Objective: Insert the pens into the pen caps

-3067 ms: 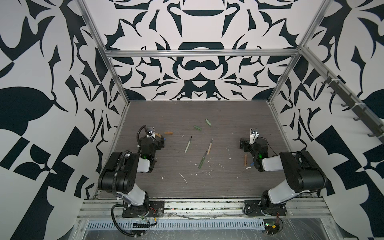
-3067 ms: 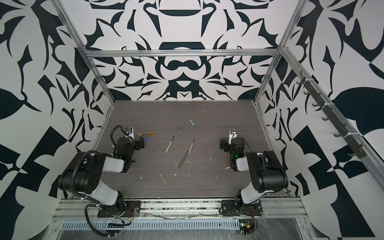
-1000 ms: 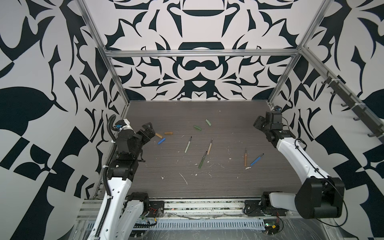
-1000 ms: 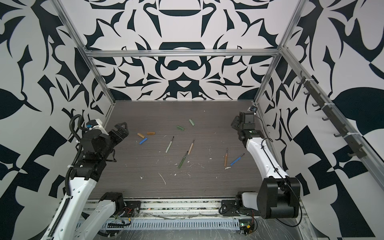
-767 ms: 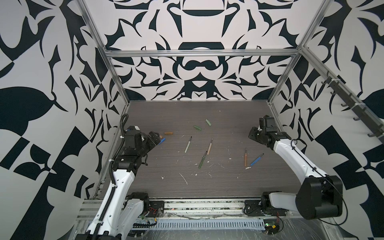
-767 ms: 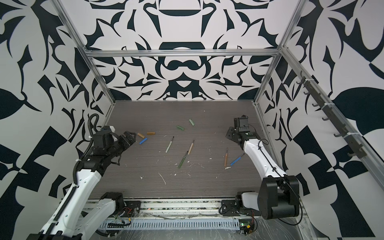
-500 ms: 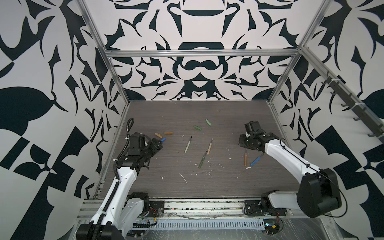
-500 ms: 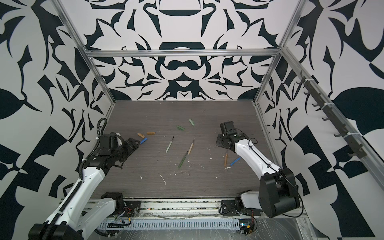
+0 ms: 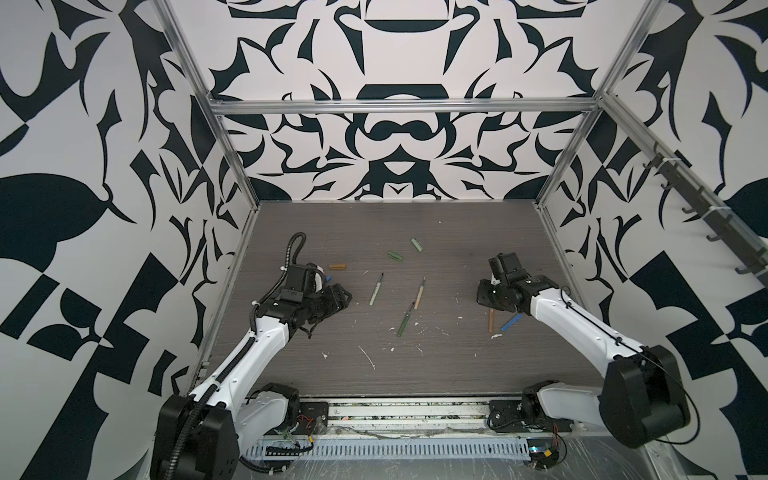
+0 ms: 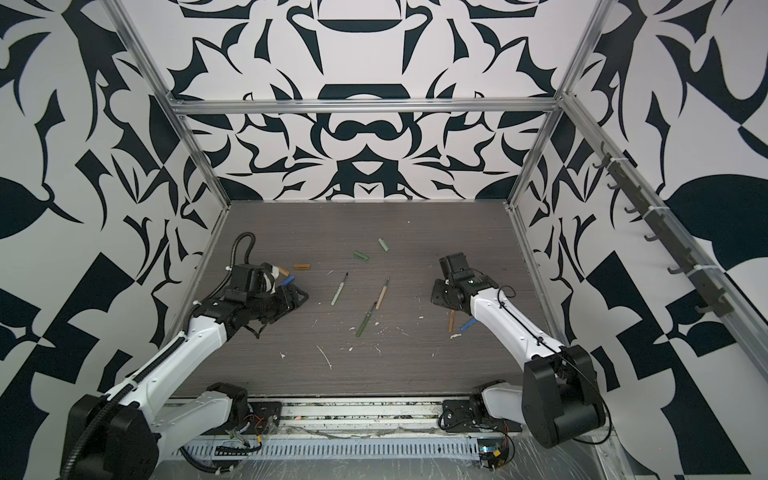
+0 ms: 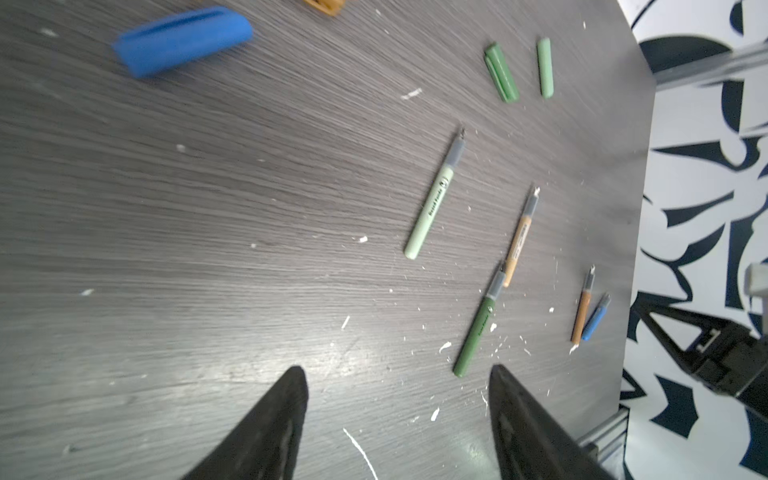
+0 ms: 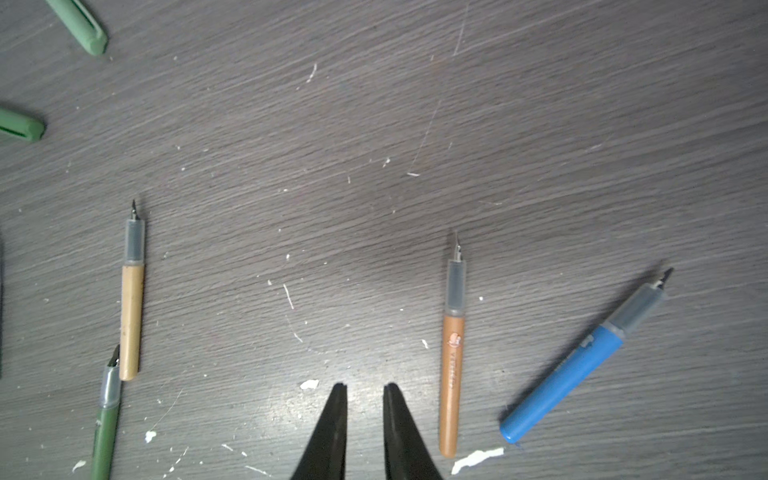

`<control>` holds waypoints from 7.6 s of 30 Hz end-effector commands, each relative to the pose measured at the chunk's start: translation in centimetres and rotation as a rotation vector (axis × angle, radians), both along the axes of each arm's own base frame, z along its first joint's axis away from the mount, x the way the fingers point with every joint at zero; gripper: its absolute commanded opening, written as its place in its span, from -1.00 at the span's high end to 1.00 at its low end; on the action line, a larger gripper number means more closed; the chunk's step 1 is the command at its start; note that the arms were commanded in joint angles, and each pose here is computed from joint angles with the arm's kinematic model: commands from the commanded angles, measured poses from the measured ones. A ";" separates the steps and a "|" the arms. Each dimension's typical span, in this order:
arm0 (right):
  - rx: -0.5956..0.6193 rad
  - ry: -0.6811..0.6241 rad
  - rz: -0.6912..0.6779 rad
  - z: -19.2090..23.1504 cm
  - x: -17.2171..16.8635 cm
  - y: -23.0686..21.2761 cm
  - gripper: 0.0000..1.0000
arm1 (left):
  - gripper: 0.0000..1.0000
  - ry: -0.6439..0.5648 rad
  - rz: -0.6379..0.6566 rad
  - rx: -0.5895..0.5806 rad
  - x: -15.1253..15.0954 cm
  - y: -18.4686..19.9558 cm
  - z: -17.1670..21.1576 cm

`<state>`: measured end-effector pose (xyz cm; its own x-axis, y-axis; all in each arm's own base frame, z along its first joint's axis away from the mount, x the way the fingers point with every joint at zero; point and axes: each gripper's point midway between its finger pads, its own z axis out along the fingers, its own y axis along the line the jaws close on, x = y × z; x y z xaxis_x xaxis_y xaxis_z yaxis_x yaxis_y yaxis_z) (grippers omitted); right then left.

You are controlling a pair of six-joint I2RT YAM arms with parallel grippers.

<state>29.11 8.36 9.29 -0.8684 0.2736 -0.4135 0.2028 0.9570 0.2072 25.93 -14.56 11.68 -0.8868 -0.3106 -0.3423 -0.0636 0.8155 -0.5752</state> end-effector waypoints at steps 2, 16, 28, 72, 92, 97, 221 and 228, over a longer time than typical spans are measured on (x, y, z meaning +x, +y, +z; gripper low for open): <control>0.003 -0.008 0.022 0.7 0.1 1.4 0.63 | -0.38 -0.061 -0.081 0.078 0.1 -2.1 0.6; 0.011 -0.013 0.105 1.7 3.0 8.9 0.54 | -0.57 -0.176 -0.019 0.206 -2.4 0.8 1.8; -0.038 0.003 0.222 2.9 4.2 10.3 0.51 | -0.61 -0.191 -0.047 0.091 -4.0 -0.1 1.4; -0.139 -0.039 0.182 0.8 -0.9 6.5 0.54 | 0.35 0.122 -0.732 0.572 -5.8 -15.5 -7.0; -0.153 -0.051 0.181 0.3 -2.2 5.3 0.60 | 0.59 0.185 -0.676 0.732 -4.9 -14.6 -10.8; -0.138 -0.055 0.182 0.6 -2.4 5.4 0.60 | 0.76 0.191 -0.650 0.755 -5.0 -13.8 -11.6; -0.145 -0.128 0.409 -0.5 22.4 24.0 0.06 | 0.88 -0.771 -0.388 -0.115 -7.9 -8.0 12.0; -0.149 -0.080 0.431 -2.7 22.8 24.7 0.06 | 0.89 -0.790 -0.431 -0.107 -8.1 -8.4 12.8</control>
<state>52.27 33.17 4.49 -0.8568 -0.1575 -0.4911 -0.2186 0.9734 0.0692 17.97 -22.55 22.12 -0.4975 -0.0605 -0.8654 0.6378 0.6506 -0.4121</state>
